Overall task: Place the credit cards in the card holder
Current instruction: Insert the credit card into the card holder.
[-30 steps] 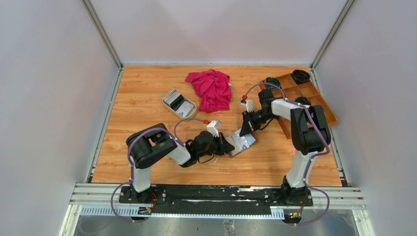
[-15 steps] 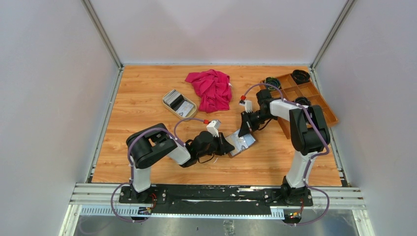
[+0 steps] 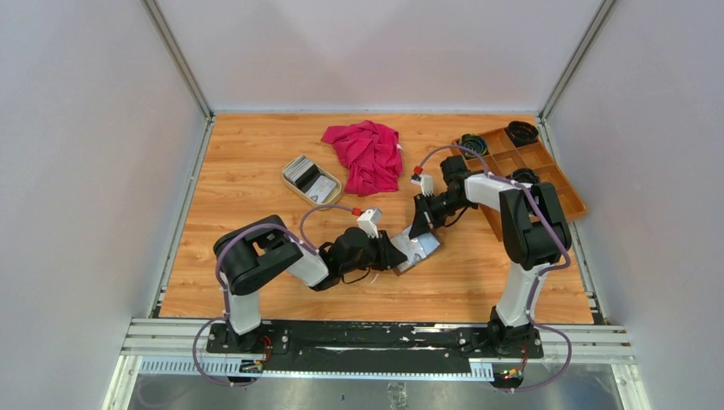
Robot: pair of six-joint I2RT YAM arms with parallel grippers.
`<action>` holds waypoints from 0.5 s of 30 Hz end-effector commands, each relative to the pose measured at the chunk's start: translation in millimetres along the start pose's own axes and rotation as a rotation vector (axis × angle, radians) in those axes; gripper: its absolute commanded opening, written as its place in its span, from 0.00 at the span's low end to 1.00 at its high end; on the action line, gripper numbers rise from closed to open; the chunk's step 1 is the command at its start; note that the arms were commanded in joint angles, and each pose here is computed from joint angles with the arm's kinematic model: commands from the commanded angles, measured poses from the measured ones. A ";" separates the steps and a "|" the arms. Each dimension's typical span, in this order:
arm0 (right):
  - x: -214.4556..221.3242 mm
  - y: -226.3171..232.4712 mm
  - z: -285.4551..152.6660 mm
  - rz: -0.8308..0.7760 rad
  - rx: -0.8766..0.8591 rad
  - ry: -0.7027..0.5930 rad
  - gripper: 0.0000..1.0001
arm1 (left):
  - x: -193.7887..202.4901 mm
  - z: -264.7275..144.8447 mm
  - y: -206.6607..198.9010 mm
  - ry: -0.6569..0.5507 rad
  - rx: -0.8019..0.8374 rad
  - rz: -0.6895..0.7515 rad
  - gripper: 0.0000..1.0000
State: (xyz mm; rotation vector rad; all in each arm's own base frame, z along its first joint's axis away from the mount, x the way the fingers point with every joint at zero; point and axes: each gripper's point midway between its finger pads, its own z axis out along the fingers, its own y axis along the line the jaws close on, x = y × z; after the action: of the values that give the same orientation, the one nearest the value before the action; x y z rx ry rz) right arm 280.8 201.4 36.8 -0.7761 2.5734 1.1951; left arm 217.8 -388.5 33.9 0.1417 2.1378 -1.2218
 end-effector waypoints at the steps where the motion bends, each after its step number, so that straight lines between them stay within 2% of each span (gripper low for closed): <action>1: 13.4 -5.8 10.2 -0.038 0.024 0.059 0.02 | 7.1 -17.2 20.3 0.043 -0.089 0.018 0.26; 11: 11.3 8.6 17.1 -0.101 -0.001 0.086 0.07 | 12.0 -42.7 32.1 0.053 -0.151 0.008 0.40; 15: 10.5 14.2 19.3 -0.129 -0.005 0.094 0.16 | 19.2 -44.9 39.1 0.069 -0.172 -0.019 0.41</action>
State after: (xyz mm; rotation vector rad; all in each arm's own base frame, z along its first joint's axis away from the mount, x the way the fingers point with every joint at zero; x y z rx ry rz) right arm 271.1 218.2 39.0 -0.9092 2.5289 1.2071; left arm 200.6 -354.8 37.7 0.1261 2.2035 -1.1569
